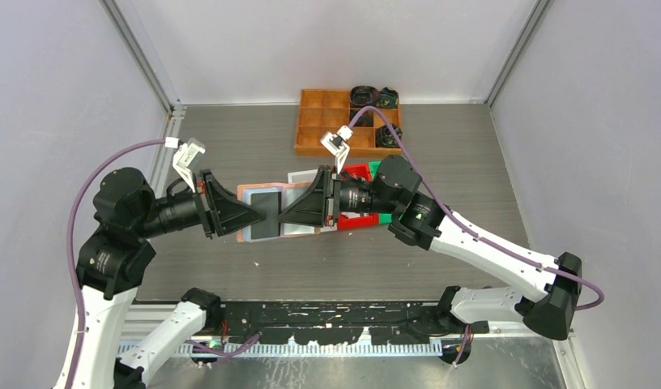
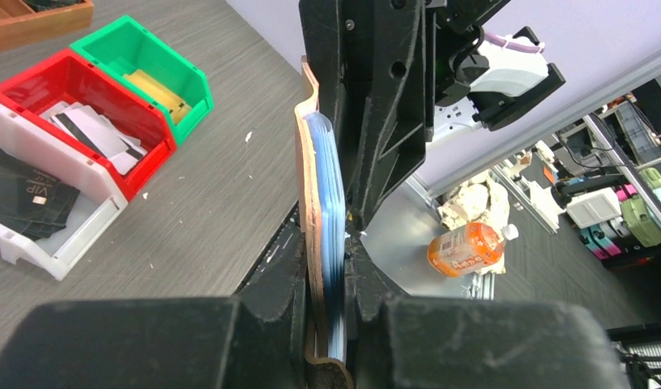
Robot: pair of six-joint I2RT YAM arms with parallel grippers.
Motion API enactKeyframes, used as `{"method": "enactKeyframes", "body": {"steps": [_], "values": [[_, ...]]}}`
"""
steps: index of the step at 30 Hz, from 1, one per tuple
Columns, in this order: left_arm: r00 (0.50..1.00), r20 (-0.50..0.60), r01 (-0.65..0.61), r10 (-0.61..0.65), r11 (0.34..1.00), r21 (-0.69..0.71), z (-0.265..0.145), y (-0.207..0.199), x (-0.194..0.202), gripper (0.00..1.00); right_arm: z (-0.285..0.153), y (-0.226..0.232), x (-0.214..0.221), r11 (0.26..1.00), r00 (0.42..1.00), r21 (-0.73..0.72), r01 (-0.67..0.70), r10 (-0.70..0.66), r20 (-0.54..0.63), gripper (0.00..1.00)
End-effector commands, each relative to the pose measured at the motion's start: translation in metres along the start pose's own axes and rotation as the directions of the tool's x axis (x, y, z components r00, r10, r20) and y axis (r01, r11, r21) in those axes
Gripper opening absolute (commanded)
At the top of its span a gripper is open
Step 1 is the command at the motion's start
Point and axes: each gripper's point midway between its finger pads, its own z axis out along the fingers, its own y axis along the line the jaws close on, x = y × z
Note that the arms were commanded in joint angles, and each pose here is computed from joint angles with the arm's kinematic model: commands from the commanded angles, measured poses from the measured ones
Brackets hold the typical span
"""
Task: Take the credit cards out of the card holder
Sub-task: Remove the credit card from the card holder.
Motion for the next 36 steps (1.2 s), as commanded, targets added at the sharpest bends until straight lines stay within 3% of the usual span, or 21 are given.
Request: {"method": "enactKeyframes", "body": {"steps": [1, 7, 14, 32, 33, 36], "values": [[0.998, 0.048, -0.044, 0.043, 0.999, 0.016, -0.001, -0.007, -0.012, 0.0, 0.007, 0.026, -0.028, 0.991, 0.991, -0.127, 0.035, -0.018, 0.132, 0.22], [0.996, 0.074, -0.036, 0.042, 0.996, -0.079, 0.002, 0.015, -0.014, 0.0, 0.016, -0.009, -0.039, 1.0, 0.976, 0.012, -0.008, 0.005, 0.219, 0.01], [0.998, 0.068, -0.017, 0.019, 0.999, -0.034, 0.001, 0.004, -0.013, 0.01, 0.003, -0.023, -0.037, 0.999, 0.955, 0.042, -0.002, -0.01, 0.298, 0.01], [0.998, 0.067, 0.007, -0.01, 0.999, 0.046, -0.002, -0.018, -0.019, 0.05, -0.023, -0.017, -0.024, 1.0, 0.942, 0.006, 0.012, -0.014, 0.334, 0.01], [0.998, 0.066, 0.011, -0.015, 0.999, 0.05, -0.001, -0.018, -0.019, 0.06, -0.022, -0.016, -0.024, 1.0, 0.944, -0.001, 0.012, -0.011, 0.329, 0.01], [0.998, 0.063, 0.012, -0.015, 0.999, 0.052, 0.0, -0.016, -0.017, 0.06, -0.014, -0.009, -0.027, 0.999, 0.952, -0.036, 0.009, 0.002, 0.305, 0.25]]}}
